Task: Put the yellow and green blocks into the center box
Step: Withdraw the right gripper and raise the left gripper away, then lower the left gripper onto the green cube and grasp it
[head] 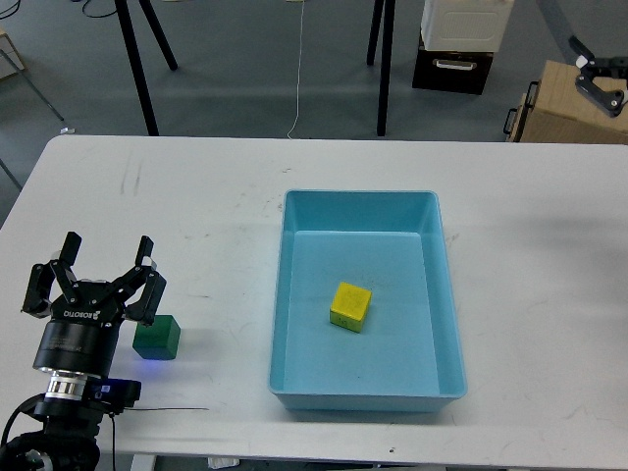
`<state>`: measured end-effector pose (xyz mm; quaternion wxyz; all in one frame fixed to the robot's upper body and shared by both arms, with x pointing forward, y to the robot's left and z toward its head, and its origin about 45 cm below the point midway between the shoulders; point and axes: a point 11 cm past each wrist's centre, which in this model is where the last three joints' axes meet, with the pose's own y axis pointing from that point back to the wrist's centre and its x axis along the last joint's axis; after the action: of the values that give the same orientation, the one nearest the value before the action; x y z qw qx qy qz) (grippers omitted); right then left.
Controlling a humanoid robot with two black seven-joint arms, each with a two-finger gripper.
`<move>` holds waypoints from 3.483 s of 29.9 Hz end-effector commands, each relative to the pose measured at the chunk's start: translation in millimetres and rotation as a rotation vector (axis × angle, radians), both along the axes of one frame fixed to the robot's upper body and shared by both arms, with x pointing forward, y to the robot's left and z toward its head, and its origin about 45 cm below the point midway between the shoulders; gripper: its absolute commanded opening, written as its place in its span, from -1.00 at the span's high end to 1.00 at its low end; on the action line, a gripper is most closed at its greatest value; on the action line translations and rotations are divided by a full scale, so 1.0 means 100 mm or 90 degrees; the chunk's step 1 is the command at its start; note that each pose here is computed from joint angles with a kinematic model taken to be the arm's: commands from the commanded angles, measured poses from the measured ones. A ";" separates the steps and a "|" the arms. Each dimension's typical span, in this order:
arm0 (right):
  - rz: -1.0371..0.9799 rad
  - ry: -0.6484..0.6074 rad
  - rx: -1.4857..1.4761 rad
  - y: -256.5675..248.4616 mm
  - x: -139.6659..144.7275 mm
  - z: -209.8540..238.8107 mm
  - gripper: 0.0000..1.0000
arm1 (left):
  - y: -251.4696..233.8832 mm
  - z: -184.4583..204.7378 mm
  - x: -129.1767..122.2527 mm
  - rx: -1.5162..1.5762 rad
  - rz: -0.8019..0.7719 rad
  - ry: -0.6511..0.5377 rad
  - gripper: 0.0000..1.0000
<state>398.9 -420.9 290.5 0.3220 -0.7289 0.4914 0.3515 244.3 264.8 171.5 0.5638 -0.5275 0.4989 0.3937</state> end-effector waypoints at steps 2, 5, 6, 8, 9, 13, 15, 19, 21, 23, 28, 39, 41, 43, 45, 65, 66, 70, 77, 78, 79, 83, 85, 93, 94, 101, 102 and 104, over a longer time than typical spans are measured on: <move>-0.045 0.036 0.111 -0.04 -0.72 -0.58 -1.00 | 0.00 0.00 -0.01 0.000 0.001 0.000 -1.00; -0.086 0.055 0.172 -0.05 -1.22 -0.83 -1.00 | 0.04 0.00 -0.02 0.002 0.007 0.001 -1.00; -0.099 0.061 0.192 -0.04 -1.36 -0.91 -1.00 | 0.05 0.00 -0.02 0.003 0.008 0.001 -1.00; -0.118 0.076 0.229 0.04 -1.61 -1.05 -1.00 | 0.07 0.01 -0.02 0.004 0.012 0.000 -1.00; -0.125 0.085 0.244 0.09 -1.73 -1.11 -1.00 | 0.07 0.01 -0.02 0.004 0.013 -0.001 -1.00; -0.147 0.110 0.293 0.26 -1.99 -1.31 -1.00 | 0.11 0.02 -0.01 0.001 0.027 -0.002 -1.00; -0.156 0.113 0.297 0.25 -2.01 -1.34 -1.00 | 0.12 0.02 -0.01 -0.001 0.030 -0.003 -1.00; -0.161 0.118 0.292 0.21 -2.04 -1.36 -1.00 | 0.14 0.01 -0.02 0.007 0.029 0.000 -1.00; -0.162 0.123 0.285 0.19 -2.07 -1.36 -1.00 | 0.18 -0.01 -0.02 0.016 0.033 0.003 -1.00; -0.163 0.126 0.275 0.15 -2.10 -1.34 -1.00 | 0.32 0.03 -0.01 0.033 0.057 -0.005 -1.00; -0.156 0.128 0.226 -0.02 -2.10 -1.22 -1.00 | 0.78 0.22 0.29 0.113 0.092 -0.037 -1.00; -0.165 0.120 0.231 -0.04 -2.10 -1.21 -1.00 | 1.05 1.47 0.82 0.366 0.026 -0.224 -1.00; -0.164 0.119 0.231 -0.04 -2.10 -1.20 -1.00 | 0.94 1.60 0.86 0.482 -0.033 -0.242 -1.00; -0.161 0.115 0.232 -0.03 -2.09 -1.18 -1.00 | 0.83 1.69 0.89 0.573 -0.092 -0.256 -1.00; -0.157 0.112 0.232 -0.01 -2.08 -1.16 -1.00 | 0.72 1.79 0.95 0.639 -0.144 -0.270 -1.00; -0.163 0.127 0.250 0.07 -2.18 -1.26 -1.00 | -0.78 1.75 1.13 1.290 -0.686 -0.483 -1.00; -0.163 0.127 0.252 0.08 -2.18 -1.27 -1.00 | -0.83 1.71 1.11 1.321 -0.724 -0.490 -1.00; -0.165 0.130 0.258 0.10 -2.20 -1.29 -1.00 | -0.83 1.32 0.99 1.438 -0.890 -0.498 -1.00; -0.177 0.137 0.256 0.06 -2.25 -1.32 -1.00 | -0.39 0.87 0.81 1.570 -1.056 -0.524 -1.00; -0.177 0.137 0.256 0.05 -2.25 -1.33 -1.00 | -0.33 0.85 0.80 1.587 -1.068 -0.530 -1.00; -0.178 0.139 0.257 0.06 -2.25 -1.33 -1.00 | -0.28 0.82 0.80 1.600 -1.077 -0.534 -1.00; -0.173 0.142 0.257 0.09 -2.25 -1.35 -1.00 | -0.16 0.70 0.73 1.591 -1.100 -0.520 -1.00; -0.171 0.142 0.257 0.10 -2.24 -1.35 -1.00 | -0.10 0.59 0.67 1.572 -1.116 -0.502 -1.00; -0.169 0.144 0.256 0.11 -2.24 -1.36 -1.00 | 0.09 0.33 0.67 1.562 -1.140 -0.447 -1.00; -0.170 0.143 0.256 0.10 -2.24 -1.36 -1.00 | 0.10 0.33 0.68 1.569 -1.141 -0.449 -1.00; -0.172 0.146 0.255 0.09 -2.26 -1.37 -1.00 | 0.17 0.25 0.72 1.587 -1.146 -0.446 -1.00; -0.172 0.146 0.255 0.09 -2.26 -1.37 -1.00 | 0.17 0.23 0.71 1.583 -1.147 -0.445 -1.00; -0.173 0.147 0.255 0.09 -2.26 -1.37 -1.00 | 0.17 0.22 0.73 1.584 -1.140 -0.440 -1.00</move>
<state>173.1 -411.3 154.1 0.4465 -0.5339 0.5378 0.4759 315.4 281.8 195.7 -0.7498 -0.6457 0.1367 0.0470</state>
